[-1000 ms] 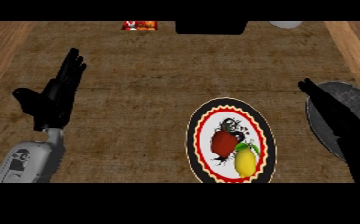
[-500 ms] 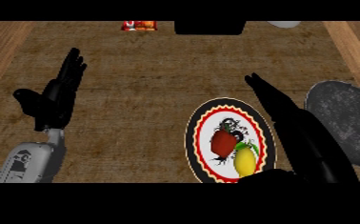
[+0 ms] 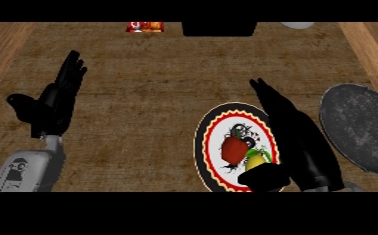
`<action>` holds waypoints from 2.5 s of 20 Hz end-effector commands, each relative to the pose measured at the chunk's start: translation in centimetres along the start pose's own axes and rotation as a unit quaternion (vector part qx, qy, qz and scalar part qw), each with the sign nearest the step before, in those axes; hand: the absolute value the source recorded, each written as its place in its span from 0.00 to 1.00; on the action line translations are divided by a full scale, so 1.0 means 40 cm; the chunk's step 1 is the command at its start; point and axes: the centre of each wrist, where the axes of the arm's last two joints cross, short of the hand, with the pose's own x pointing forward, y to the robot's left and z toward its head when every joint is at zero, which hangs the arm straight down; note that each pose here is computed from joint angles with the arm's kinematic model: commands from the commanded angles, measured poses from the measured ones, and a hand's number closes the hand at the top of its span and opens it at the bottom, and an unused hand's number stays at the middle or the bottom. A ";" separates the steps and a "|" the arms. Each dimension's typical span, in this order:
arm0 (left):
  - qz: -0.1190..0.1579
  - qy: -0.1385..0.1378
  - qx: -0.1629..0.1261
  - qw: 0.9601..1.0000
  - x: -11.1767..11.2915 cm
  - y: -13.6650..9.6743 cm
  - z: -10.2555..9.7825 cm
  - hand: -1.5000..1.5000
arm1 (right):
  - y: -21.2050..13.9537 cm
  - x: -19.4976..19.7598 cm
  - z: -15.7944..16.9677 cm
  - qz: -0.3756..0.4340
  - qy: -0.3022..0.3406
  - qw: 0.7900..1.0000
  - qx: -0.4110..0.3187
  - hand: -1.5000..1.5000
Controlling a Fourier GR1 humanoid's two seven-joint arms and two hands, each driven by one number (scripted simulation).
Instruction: Pick the bell pepper from the plate and place it in the pan
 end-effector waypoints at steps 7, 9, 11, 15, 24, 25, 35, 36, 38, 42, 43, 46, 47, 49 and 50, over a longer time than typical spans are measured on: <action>-0.007 0.005 0.010 1.000 -0.031 0.019 0.022 0.50 | 0.088 -0.072 -0.043 0.017 0.057 0.997 0.049 0.00; 0.001 -0.001 -0.003 1.000 0.021 -0.026 -0.028 0.50 | 0.071 -0.031 -0.054 0.021 0.051 0.996 0.070 0.00; 0.004 0.006 0.002 1.000 0.003 -0.031 0.010 0.50 | 0.105 -0.094 -0.064 0.027 0.051 0.995 0.081 0.00; 0.000 -0.006 0.005 1.000 0.019 -0.016 0.001 0.50 | 0.077 -0.015 -0.090 0.039 0.047 0.994 0.095 0.00; -0.004 -0.001 0.012 1.000 -0.002 -0.008 0.015 0.50 | 0.189 -0.027 -0.087 0.130 0.094 0.980 0.120 0.00; 0.001 0.006 0.004 1.000 -0.005 -0.070 -0.009 0.50 | 0.172 -0.050 -0.071 0.133 0.098 0.978 0.124 0.00; 0.000 0.002 -0.004 1.000 0.032 -0.003 -0.006 0.50 | 0.260 -0.020 -0.161 0.142 0.118 0.971 0.152 0.00; 0.002 0.005 0.007 1.000 -0.010 0.012 0.009 0.50 | 0.221 -0.057 -0.140 0.135 0.113 0.974 0.146 0.00; -0.003 0.005 0.004 1.000 0.027 0.007 0.002 0.50 | 0.262 -0.046 -0.132 0.148 0.116 0.970 0.152 0.00; 0.005 -0.005 0.002 1.000 0.026 -0.023 -0.018 0.50 | 0.274 -0.060 -0.163 0.164 0.125 0.964 0.168 0.00; 0.003 -0.004 0.003 1.000 -0.012 -0.016 -0.023 0.50 | 0.262 -0.090 -0.188 0.174 0.131 0.959 0.179 0.00; 0.005 0.006 0.013 1.000 0.042 0.004 -0.007 0.50 | 0.264 -0.131 -0.157 0.168 0.142 0.959 0.178 0.00; -0.006 -0.002 0.007 1.000 0.005 -0.014 0.009 0.50 | 0.301 -0.092 -0.179 0.162 0.130 0.962 0.177 0.00; -0.006 0.002 0.010 1.000 -0.027 -0.009 0.011 0.50 | 0.299 -0.108 -0.201 0.160 0.144 0.957 0.197 0.00; -0.004 0.000 0.003 1.000 0.007 -0.026 0.005 0.50 | 0.331 -0.082 -0.199 0.159 0.135 0.960 0.185 0.00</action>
